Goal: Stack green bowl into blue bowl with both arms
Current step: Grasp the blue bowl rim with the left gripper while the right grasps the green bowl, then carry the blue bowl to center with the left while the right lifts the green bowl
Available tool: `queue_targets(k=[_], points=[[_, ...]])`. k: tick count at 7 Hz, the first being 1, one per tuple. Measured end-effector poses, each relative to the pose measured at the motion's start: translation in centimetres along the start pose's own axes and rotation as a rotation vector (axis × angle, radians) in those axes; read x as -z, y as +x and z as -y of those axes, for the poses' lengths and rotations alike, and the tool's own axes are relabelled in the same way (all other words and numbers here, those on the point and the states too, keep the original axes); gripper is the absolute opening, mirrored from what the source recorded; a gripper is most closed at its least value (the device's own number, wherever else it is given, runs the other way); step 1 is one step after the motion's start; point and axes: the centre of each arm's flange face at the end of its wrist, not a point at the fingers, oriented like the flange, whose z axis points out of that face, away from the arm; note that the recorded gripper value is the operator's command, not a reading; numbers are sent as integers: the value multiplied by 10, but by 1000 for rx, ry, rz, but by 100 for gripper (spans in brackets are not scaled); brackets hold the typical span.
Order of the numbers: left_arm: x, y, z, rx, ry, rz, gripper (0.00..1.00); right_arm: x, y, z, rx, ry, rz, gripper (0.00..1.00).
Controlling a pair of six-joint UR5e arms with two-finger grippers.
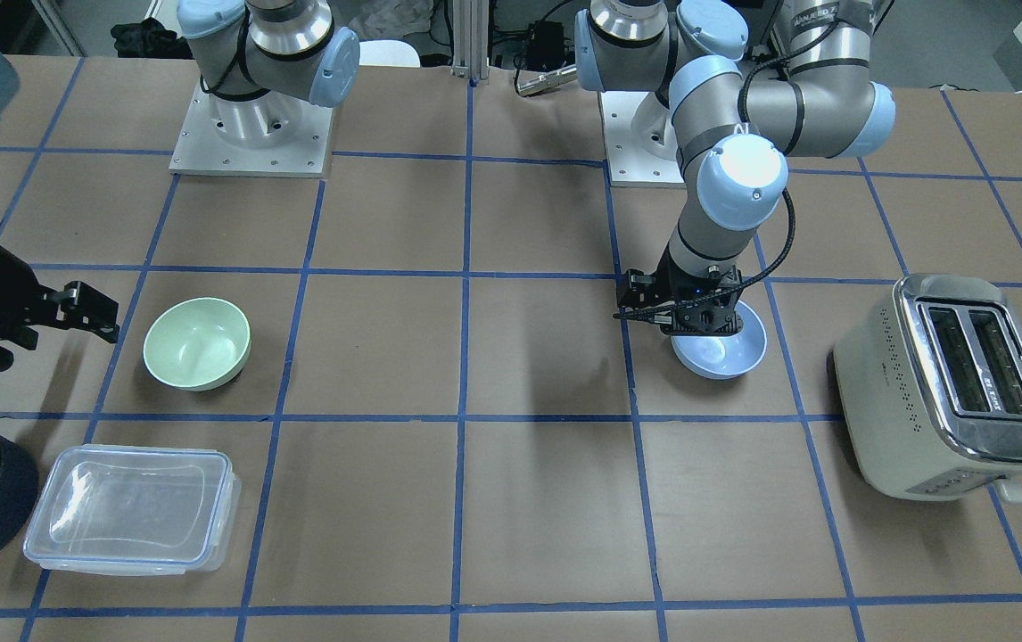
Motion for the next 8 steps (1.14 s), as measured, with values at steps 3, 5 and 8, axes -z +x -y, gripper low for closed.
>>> queue_targets(k=[3, 5, 8], points=[[-37, 0, 6, 2, -15, 33, 0, -77, 3, -3, 12, -29, 34, 87], [-40, 3, 7, 5, -16, 35, 0, -104, 4, -6, 10, -72, 62, 22], [-7, 47, 19, -22, 49, 89, 0, -119, 0, -14, 9, -105, 78, 0]])
